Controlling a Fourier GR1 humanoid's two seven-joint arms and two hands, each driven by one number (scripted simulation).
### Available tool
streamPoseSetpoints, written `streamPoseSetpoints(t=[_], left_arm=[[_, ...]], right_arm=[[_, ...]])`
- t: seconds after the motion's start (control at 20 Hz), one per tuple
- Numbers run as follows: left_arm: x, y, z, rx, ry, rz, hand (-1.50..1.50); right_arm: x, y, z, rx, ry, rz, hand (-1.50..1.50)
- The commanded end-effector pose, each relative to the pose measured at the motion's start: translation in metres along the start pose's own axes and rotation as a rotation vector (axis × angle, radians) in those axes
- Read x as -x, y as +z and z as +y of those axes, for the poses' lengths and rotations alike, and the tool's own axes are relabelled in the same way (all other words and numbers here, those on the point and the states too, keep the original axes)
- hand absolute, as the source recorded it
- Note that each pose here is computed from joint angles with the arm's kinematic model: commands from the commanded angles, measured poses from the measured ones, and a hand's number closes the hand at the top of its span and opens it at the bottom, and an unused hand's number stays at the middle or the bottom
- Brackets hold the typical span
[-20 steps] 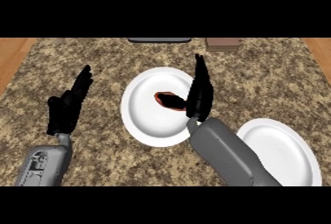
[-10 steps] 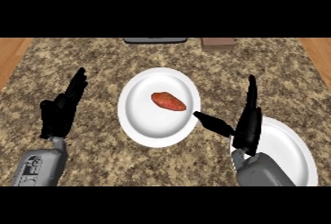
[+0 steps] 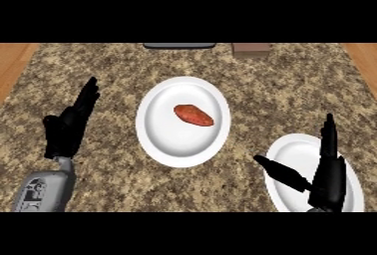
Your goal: Pick the sweet potato from the plate and place it in the plate
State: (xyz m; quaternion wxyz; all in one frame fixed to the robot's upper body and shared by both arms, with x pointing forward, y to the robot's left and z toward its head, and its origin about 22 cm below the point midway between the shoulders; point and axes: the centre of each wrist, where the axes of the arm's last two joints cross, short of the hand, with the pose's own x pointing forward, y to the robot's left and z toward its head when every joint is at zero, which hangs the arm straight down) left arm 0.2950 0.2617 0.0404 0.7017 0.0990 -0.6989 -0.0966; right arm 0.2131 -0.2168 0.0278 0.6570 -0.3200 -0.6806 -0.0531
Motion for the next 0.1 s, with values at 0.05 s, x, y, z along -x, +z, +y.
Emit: streamPoseSetpoints(t=[0.05], left_arm=[[-0.0042,-0.008,0.0058,0.0,0.0,-0.004,0.0]], right_arm=[[0.0129,-0.0048,-0.0302,-0.021,-0.017,-0.005,-1.5]])
